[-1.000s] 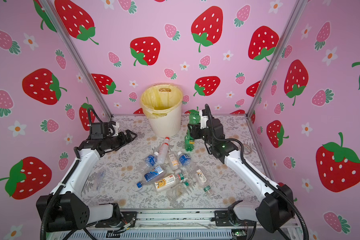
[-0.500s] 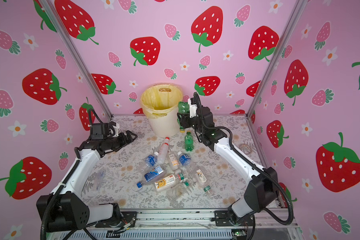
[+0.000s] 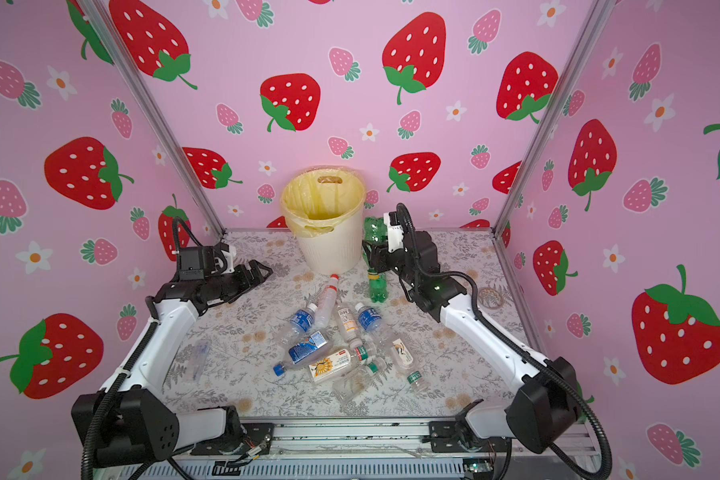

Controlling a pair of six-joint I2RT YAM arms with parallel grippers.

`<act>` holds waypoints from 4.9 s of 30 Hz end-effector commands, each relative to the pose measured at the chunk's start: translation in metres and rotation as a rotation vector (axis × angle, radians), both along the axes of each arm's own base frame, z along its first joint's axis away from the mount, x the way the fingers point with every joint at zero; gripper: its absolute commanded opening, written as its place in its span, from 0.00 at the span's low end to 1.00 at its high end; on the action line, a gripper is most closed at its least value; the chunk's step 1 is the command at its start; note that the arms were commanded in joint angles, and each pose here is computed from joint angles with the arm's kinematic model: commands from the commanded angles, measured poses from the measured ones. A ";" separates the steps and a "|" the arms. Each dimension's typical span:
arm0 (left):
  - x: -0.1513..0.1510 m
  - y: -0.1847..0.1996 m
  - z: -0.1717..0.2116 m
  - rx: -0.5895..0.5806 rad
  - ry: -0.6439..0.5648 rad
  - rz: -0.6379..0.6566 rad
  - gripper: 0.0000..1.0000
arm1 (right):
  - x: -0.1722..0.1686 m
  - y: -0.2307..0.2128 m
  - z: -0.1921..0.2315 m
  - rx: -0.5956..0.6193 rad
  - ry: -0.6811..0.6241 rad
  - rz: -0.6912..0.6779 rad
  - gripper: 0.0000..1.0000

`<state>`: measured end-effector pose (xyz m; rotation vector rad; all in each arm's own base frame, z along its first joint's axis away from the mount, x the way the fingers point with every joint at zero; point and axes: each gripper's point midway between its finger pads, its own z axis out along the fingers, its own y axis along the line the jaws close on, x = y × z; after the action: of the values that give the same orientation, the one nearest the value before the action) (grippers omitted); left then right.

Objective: Throw the plastic bottles in the bin
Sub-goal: 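Lift the green bottle with the right gripper and carry it toward the bin, then open the right gripper above the bin to drop the green bottle, then withdraw the right gripper from the bin while the left gripper moves toward the bottles, then lower the left gripper and grasp the blue-labelled clear water bottle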

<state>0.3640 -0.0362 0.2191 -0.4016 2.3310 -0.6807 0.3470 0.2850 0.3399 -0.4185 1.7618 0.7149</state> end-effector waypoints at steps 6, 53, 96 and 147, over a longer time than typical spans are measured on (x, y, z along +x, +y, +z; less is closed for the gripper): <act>0.002 -0.001 0.007 -0.046 -0.029 -0.003 0.99 | -0.035 -0.026 0.001 0.062 -0.057 -0.012 0.58; 0.003 0.015 0.005 -0.034 -0.041 0.035 0.99 | 0.034 0.037 0.086 0.093 -0.130 0.021 0.99; -0.082 -0.071 -0.064 0.482 0.214 -0.314 0.99 | -0.078 -0.071 -0.099 -0.085 0.163 -0.063 0.99; -0.076 -0.061 -0.166 0.599 0.574 -0.467 0.86 | -0.061 -0.060 -0.134 -0.065 0.240 0.008 0.99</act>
<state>0.2805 -0.0962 0.0473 0.2881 3.0621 -0.0021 0.2848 0.2237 0.2068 -0.3986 2.0195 0.7198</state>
